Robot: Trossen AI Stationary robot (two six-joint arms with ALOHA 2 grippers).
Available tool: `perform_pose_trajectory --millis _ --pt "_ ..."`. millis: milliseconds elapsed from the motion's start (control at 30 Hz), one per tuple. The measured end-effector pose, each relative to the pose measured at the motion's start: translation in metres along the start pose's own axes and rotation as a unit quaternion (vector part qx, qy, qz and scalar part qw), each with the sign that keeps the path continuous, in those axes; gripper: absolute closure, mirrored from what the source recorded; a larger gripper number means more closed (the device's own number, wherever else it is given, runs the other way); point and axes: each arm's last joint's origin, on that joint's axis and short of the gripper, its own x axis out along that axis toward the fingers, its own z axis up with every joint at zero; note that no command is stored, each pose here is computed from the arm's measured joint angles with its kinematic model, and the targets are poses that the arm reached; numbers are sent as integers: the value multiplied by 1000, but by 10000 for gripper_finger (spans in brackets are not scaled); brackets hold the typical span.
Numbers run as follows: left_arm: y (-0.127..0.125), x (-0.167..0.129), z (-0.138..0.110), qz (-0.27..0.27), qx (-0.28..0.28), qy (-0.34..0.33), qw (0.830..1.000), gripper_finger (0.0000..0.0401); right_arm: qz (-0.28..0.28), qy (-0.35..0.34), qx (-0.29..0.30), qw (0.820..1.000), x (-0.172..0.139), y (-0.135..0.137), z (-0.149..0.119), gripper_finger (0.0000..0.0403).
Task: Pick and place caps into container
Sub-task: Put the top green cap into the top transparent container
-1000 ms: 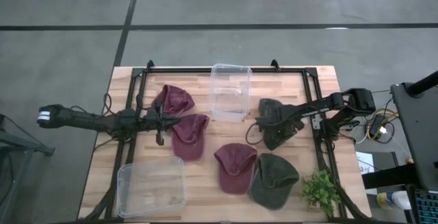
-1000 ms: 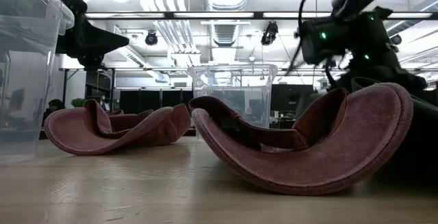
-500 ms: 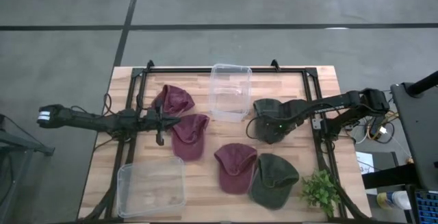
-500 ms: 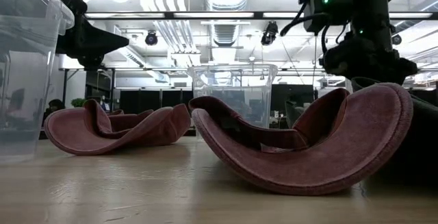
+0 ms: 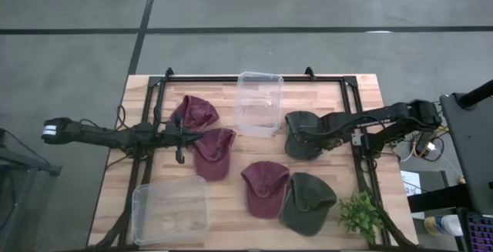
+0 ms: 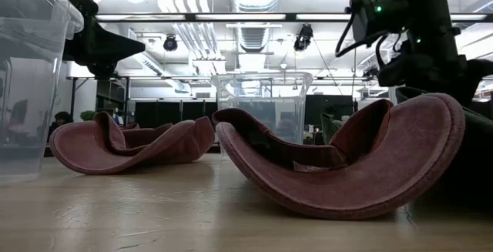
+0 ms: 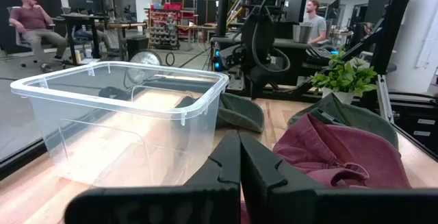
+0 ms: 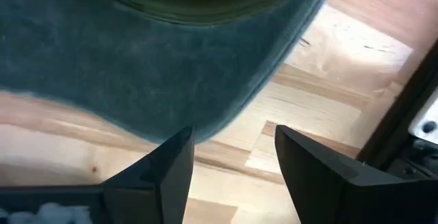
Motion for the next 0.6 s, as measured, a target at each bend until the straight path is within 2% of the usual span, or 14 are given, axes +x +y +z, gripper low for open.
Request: perform_pose_trajectory --millis 133,233,600 --pt "0 0 0 0 0 0 1000 401 -12 2 -3 1000 6 -1 0 202" --pt "0 0 0 0 0 0 1000 401 -18 -22 -15 999 9 -2 1 202" --pt "0 0 0 0 0 0 1000 401 29 -54 -12 998 9 6 6 202"
